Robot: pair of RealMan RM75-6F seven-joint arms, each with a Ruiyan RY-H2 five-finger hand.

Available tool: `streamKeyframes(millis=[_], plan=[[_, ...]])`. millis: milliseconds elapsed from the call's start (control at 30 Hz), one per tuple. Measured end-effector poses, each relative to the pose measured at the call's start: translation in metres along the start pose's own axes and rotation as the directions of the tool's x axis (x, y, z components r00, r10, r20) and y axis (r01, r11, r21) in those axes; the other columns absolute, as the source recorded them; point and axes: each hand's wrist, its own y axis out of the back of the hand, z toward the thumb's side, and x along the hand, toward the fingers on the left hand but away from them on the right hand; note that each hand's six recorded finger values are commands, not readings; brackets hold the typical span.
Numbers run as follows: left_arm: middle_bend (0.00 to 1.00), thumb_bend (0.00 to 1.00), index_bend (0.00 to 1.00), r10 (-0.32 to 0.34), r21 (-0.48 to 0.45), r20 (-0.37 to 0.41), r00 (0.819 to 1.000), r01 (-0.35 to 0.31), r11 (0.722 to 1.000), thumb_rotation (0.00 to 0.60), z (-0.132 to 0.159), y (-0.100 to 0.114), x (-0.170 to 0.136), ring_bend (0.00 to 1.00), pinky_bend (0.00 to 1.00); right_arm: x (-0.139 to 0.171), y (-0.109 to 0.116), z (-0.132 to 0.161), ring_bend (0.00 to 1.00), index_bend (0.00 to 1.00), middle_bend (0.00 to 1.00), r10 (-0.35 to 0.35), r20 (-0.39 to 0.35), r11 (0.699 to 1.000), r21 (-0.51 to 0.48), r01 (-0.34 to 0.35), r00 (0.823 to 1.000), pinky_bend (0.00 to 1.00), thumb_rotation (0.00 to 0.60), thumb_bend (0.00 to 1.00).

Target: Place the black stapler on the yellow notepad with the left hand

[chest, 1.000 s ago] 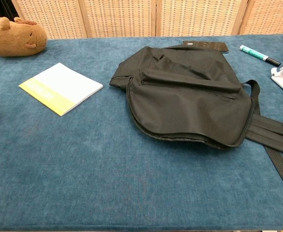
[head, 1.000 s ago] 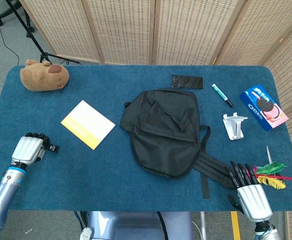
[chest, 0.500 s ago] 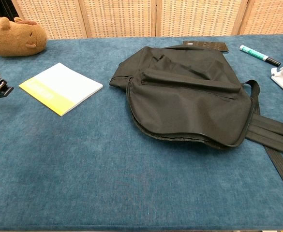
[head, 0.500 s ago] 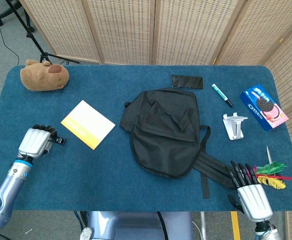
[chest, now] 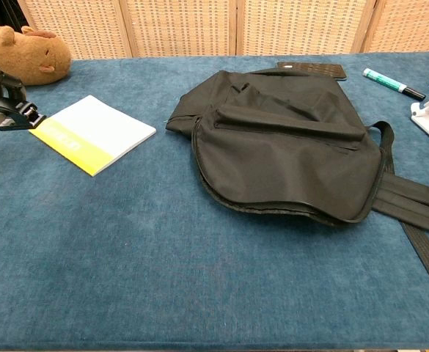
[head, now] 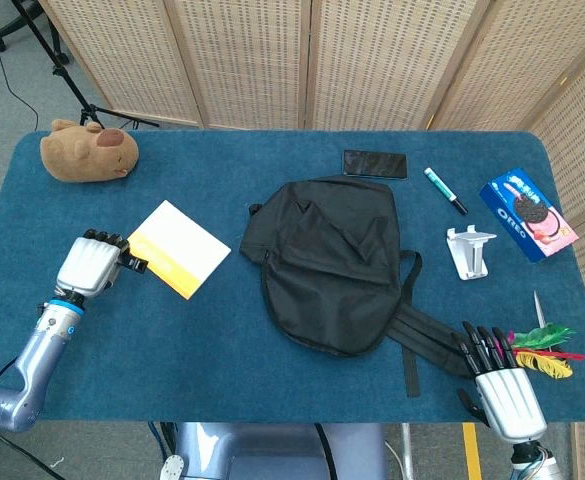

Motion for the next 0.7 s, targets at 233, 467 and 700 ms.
streamKeyframes(millis=[233,467,700], plan=[[0.43,0.54,0.72,0.035,0.065,0.061,0.997,-0.039,0.997,0.600,0.019,-0.010,0.012,0.35,0.32,-0.001,0.000,-0.001,0.00,0.07,0.00,-0.001,0.003,1.000,-0.004,0.001,1.000,0.00,0.600,0.34],[0.43,0.54,0.72,0.088,0.056,0.103,0.991,-0.094,0.994,0.600,0.038,-0.015,0.027,0.36,0.32,-0.004,-0.002,-0.003,0.00,0.07,0.00,0.004,0.010,1.000,-0.004,-0.004,1.000,0.00,0.600,0.34],[0.43,0.54,0.72,0.105,0.044,0.119,0.987,-0.111,0.993,0.600,0.049,-0.017,0.037,0.36,0.32,-0.006,-0.003,-0.005,0.00,0.07,0.00,0.007,0.016,1.000,0.000,-0.007,1.000,0.00,0.600,0.34]])
